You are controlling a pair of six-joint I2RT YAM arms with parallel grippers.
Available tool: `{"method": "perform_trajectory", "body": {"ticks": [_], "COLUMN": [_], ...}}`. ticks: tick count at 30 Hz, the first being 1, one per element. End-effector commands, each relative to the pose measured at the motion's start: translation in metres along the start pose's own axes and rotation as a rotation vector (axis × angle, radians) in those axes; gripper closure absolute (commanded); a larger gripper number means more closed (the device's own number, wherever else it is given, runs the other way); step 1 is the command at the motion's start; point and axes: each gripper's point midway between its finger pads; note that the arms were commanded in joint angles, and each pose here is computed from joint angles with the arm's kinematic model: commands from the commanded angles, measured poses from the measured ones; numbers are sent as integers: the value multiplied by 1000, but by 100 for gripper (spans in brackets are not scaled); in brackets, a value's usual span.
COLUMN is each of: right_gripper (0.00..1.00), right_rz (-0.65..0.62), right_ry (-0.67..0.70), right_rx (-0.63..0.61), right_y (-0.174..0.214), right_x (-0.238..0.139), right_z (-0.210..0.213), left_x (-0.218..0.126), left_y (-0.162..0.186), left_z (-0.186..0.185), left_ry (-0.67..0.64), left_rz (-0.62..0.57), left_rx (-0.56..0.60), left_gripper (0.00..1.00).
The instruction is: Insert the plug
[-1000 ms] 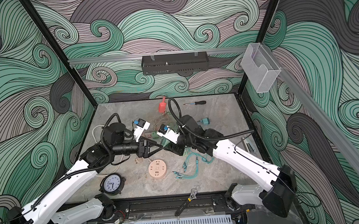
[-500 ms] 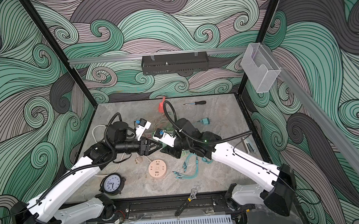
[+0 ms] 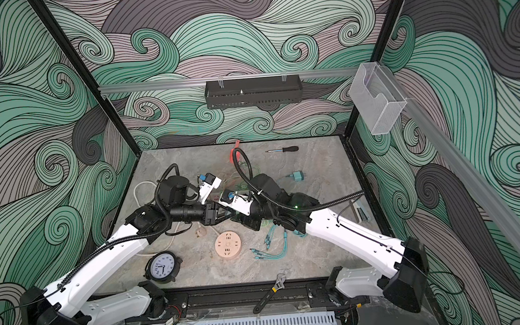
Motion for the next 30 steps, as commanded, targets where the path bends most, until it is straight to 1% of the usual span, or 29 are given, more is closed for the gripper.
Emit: {"method": "perform_trajectory", "body": {"ticks": [1,5,9,12,15,18,21,23,25,30], "right_gripper": [72,72,64,55,46,40,31,27,25,24], "right_rz": [-27,-16,3,1,4,6,-22,-55,-99,-235], "right_ry": [26,29,54,77,113,132,135,129,109,32], "right_rx": [-31,-34,-14,18,62,117,183,245,326,523], "right_y": [-7,-3,4,8,11,14,13,12,11,11], "right_x": [-4,-2,-3,-7,-14,-24,-37,-46,-53,-67], "right_z": [-2,-2,-4,-5,-10,-13,-12,-12,-9,0], "left_x": [-2,-2,-3,-3,-3,-4,-4,-5,-5,-9], "left_y": [-3,-6,-8,-10,-13,-17,-22,-26,-30,-47], "left_z": [-8,-5,-3,1,4,6,8,7,7,3], "left_ry": [31,24,19,11,6,5,5,8,11,13], "left_rz": [21,24,16,12,4,-8,-24,-37,-52,-124], "left_rx": [-19,-31,-38,-47,-47,-46,-40,-28,-17,25], "left_gripper": [65,74,88,98,100,100,100,100,100,100]}}
Point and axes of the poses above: each gripper's point midway between its finger pads, its own x axis out along the fingers, its own z axis along the line the jaws close on, y = z × x, and after that the axes turned 5 degrees about -x, right-handed
